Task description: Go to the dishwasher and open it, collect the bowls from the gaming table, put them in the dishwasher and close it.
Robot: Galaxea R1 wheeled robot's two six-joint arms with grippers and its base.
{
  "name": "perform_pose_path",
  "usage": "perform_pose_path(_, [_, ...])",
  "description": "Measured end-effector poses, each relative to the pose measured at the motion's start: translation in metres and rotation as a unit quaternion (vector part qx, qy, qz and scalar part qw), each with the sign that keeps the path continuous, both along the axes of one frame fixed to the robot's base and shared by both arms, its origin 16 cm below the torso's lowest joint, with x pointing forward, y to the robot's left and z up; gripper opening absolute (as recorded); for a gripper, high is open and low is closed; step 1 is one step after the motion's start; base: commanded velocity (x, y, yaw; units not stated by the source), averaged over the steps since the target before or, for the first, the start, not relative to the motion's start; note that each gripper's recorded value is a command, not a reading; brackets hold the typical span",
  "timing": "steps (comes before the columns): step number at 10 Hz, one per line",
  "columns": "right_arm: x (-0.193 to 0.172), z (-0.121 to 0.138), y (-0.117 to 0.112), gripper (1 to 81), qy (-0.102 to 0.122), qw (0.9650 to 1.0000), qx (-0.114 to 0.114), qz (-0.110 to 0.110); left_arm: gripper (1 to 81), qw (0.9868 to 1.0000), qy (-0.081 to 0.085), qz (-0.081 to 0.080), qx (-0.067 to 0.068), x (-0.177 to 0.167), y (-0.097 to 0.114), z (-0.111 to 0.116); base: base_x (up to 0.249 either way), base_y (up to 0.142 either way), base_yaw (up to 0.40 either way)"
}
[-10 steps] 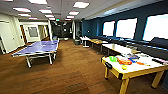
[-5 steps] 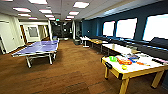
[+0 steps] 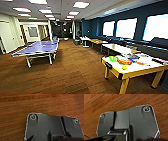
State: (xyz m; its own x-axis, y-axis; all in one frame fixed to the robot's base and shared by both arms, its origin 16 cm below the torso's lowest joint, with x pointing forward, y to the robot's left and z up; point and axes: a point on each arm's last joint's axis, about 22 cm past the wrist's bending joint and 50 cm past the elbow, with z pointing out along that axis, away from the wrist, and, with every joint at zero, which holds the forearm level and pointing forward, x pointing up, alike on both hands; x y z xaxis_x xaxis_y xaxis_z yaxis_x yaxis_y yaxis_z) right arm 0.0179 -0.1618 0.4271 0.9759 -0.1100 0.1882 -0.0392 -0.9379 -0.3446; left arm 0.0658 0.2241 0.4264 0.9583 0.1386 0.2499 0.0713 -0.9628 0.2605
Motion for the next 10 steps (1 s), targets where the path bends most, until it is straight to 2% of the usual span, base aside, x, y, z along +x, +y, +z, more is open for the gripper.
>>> perform_pose_path(3, [0.000, 0.000, 0.000, 81.1, 0.000, 1.0000, 0.000, 0.000, 81.1, 1.0000, 0.000, 0.000, 0.000, 0.000, 0.000, 0.000, 0.000, 0.000, -0.321])
perform_pose_path(5, [0.007, 0.000, -0.004, 81.1, -0.006, 1.0000, -0.003, -0.001, 81.1, 1.0000, 0.008, -0.001, 0.000, -0.009, -0.001, -0.001, 0.000, 0.000, -0.322])
perform_pose_path(6, [0.001, 0.000, -0.001, 81.1, -0.001, 1.0000, -0.001, 0.000, 81.1, 1.0000, -0.004, 0.000, 0.001, 0.006, 0.002, 0.001, 0.000, 0.000, -0.322])
perform_pose_path(7, [0.000, 0.000, -0.001, 81.1, 0.000, 1.0000, -0.001, 0.000, 81.1, 1.0000, -0.007, 0.001, 0.002, 0.009, 0.003, 0.002, 0.000, 0.000, -0.323])
perform_pose_path(8, [0.000, 0.000, -0.002, 81.1, -0.001, 1.0000, -0.001, 0.000, 81.1, 1.0000, -0.004, 0.000, -0.002, 0.006, -0.002, 0.001, 0.000, 0.000, -0.322])
perform_pose_path(10, [0.002, 0.000, -0.003, 81.1, -0.002, 1.0000, -0.002, -0.001, 81.1, 1.0000, 0.000, 0.000, -0.001, -0.001, -0.001, 0.000, 0.000, 0.000, -0.323])
